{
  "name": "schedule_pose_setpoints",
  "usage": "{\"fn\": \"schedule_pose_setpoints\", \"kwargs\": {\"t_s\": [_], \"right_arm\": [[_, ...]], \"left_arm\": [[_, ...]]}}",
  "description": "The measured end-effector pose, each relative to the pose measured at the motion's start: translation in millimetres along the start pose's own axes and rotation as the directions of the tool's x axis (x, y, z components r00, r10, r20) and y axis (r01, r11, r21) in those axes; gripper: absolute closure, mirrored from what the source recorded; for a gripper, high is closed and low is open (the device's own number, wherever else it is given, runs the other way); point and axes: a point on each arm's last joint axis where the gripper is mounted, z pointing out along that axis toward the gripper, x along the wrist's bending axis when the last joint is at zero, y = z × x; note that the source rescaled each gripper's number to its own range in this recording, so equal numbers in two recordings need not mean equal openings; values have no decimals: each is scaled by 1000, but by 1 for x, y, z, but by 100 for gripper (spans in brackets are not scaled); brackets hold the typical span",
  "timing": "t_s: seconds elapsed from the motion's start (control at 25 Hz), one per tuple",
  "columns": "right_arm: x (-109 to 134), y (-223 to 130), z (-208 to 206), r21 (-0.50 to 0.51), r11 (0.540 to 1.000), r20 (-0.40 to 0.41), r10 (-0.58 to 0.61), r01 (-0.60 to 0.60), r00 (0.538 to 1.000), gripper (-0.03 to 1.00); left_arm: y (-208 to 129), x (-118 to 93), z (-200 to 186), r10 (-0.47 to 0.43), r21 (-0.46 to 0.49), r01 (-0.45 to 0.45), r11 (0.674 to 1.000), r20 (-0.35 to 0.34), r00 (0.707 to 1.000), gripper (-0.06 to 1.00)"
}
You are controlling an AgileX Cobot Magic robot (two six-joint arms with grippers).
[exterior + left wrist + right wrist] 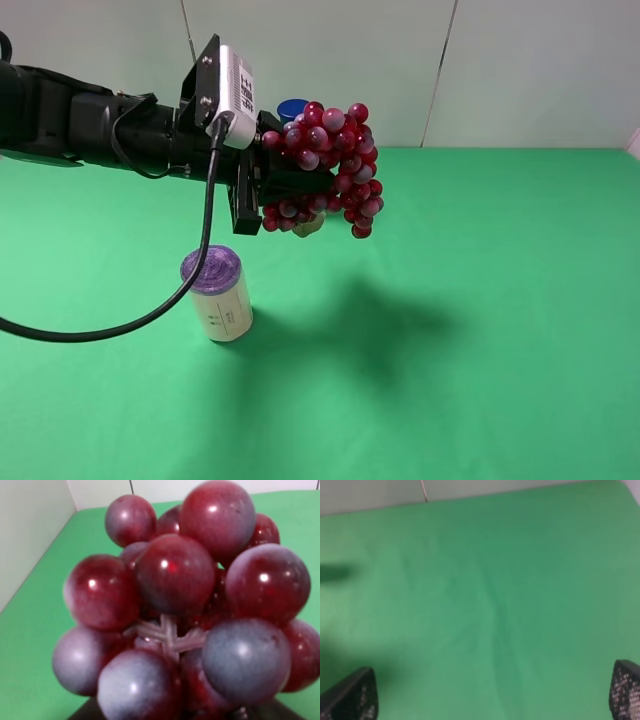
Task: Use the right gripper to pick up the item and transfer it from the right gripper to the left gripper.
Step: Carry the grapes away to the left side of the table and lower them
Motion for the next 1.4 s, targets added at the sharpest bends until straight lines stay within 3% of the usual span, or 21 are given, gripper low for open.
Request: {"fn": "schedule_pose_setpoints", "kwargs": {"t_s": [0.48,0.8,1.0,1.4], "right_arm": [[0,-13,11,30,1000,0,8,-7,1000,-3],[0,-12,10,12,1000,-2,13,-13,1000,-3],[-1,-16,2,-50,998,24,33,-32,999,-3],[-1,-16,2,-53,998,43,44,-41,998,-3]], "left_arm": [[0,0,0,0,0,0,1000,0,1000,93],[0,0,0,0,0,0,1000,0,1000,93],[0,0,0,1,0,-1,1000,0,1000,93],[0,0,0,1,0,-1,1000,0,1000,93]]}}
